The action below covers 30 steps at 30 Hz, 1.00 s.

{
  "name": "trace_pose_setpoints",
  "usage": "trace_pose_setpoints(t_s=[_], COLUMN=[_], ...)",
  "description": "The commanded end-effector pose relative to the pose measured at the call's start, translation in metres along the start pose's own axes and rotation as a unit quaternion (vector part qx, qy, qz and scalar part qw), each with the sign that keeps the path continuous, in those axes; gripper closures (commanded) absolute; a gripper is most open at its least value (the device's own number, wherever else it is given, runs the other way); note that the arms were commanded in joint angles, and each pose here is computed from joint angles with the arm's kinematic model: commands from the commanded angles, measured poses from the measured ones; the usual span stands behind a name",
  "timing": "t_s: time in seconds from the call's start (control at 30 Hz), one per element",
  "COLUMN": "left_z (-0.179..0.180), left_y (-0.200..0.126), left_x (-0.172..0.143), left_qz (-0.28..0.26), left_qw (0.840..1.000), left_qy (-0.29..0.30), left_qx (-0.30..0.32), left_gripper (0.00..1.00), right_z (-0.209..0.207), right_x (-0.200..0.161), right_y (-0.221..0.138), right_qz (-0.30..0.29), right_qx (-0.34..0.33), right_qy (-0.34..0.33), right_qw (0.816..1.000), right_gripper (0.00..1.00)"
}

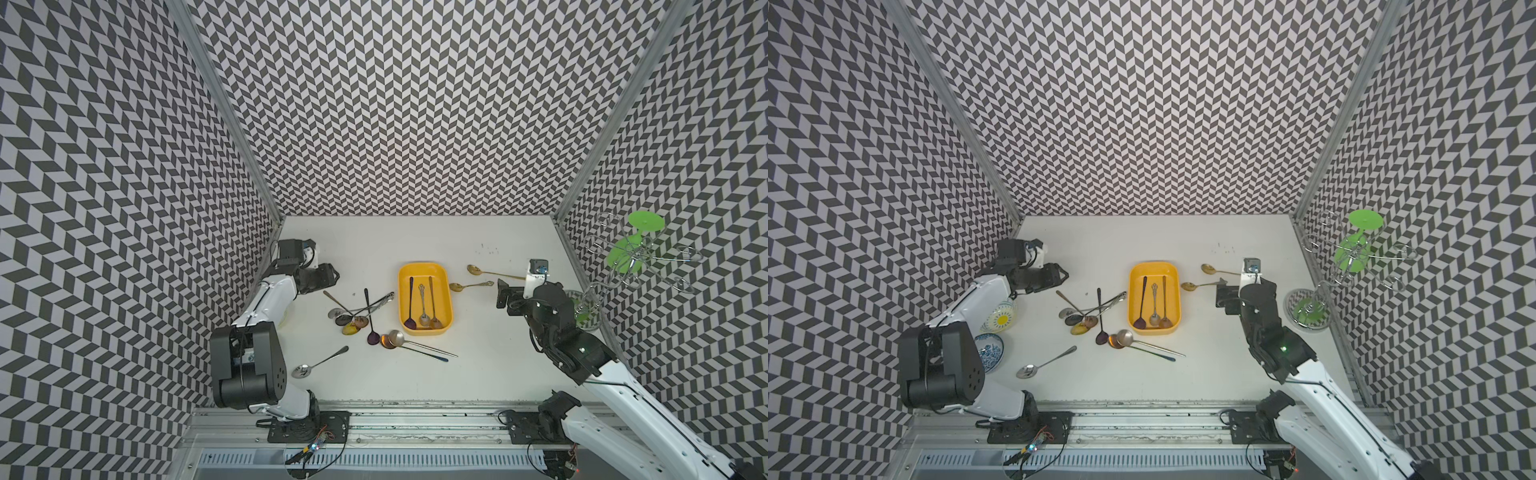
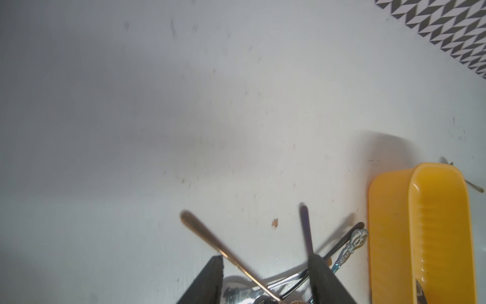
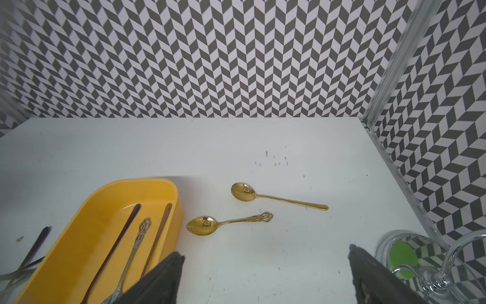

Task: Put the spoon into the storage box
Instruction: Pick up the spoon from the center of the board.

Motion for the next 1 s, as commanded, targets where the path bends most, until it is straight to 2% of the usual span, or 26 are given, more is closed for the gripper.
trace_pose_setpoints(t_s=[0.0, 0.07, 0.17, 0.23, 0.3, 0.4, 0.53, 0.67, 0.8, 0.87, 0.97], left_z=[-0.006, -0.010, -0.015, -0.021, -0.021, -0.014, -0.005, -0.003, 0.003, 0.013, 0.024], left_y=[0.000, -0.005, -0.008, -0.010, -0.005, 0.011, 0.026, 0.034, 0.044, 0.052, 0.062], left_x=[0.001, 0.014, 0.027, 0.025, 0.016, 0.008, -0.002, -0.011, -0.025, -0.031, -0.036], left_qz=[0.066, 0.052, 0.030, 0.020, 0.034, 0.069, 0.129, 0.150, 0.174, 0.202, 0.231], left_qw=[0.984, 0.969, 0.926, 0.885, 0.833, 0.773, 0.706, 0.632, 0.571, 0.550, 0.542], left_qy=[0.164, 0.241, 0.375, 0.464, 0.552, 0.629, 0.691, 0.748, 0.788, 0.796, 0.794], left_qx=[0.032, 0.024, 0.017, -0.014, -0.023, -0.036, -0.085, -0.138, -0.154, -0.152, -0.152], left_gripper=[0.35, 0.33, 0.34, 0.31, 0.31, 0.30, 0.27, 0.25, 0.22, 0.22, 0.23], right_z=[-0.002, -0.005, 0.002, 0.003, 0.003, 0.007, 0.005, 0.009, 0.007, 0.009, 0.009], right_x=[0.019, 0.019, 0.021, 0.020, 0.017, 0.018, 0.017, 0.018, 0.016, 0.017, 0.016], right_y=[-0.012, -0.013, -0.016, -0.016, -0.014, -0.017, -0.018, -0.019, -0.018, -0.019, -0.019], right_qz=[-0.071, -0.080, -0.092, -0.093, -0.090, -0.096, -0.099, -0.103, -0.102, -0.106, -0.106], right_qx=[0.003, 0.000, 0.024, 0.029, 0.029, 0.045, 0.040, 0.059, 0.047, 0.060, 0.058], right_qy=[0.000, 0.002, -0.001, -0.001, -0.003, -0.003, -0.003, -0.002, -0.004, -0.003, -0.002], right_qw=[0.997, 0.997, 0.995, 0.995, 0.996, 0.994, 0.994, 0.993, 0.994, 0.993, 0.993], right_gripper=[0.00, 0.00, 0.00, 0.00, 0.00, 0.00, 0.00, 0.00, 0.00, 0.00, 0.00])
Point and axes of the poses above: each gripper's point midway between its finger pads, its own y axis out along the fingers, its own z axis along the line the jaws close on, x = y × z, the point moved 4 cm from there along -y, back along the fingers, and after that the axes turned 4 degrees about y, right-handed, at the moved point
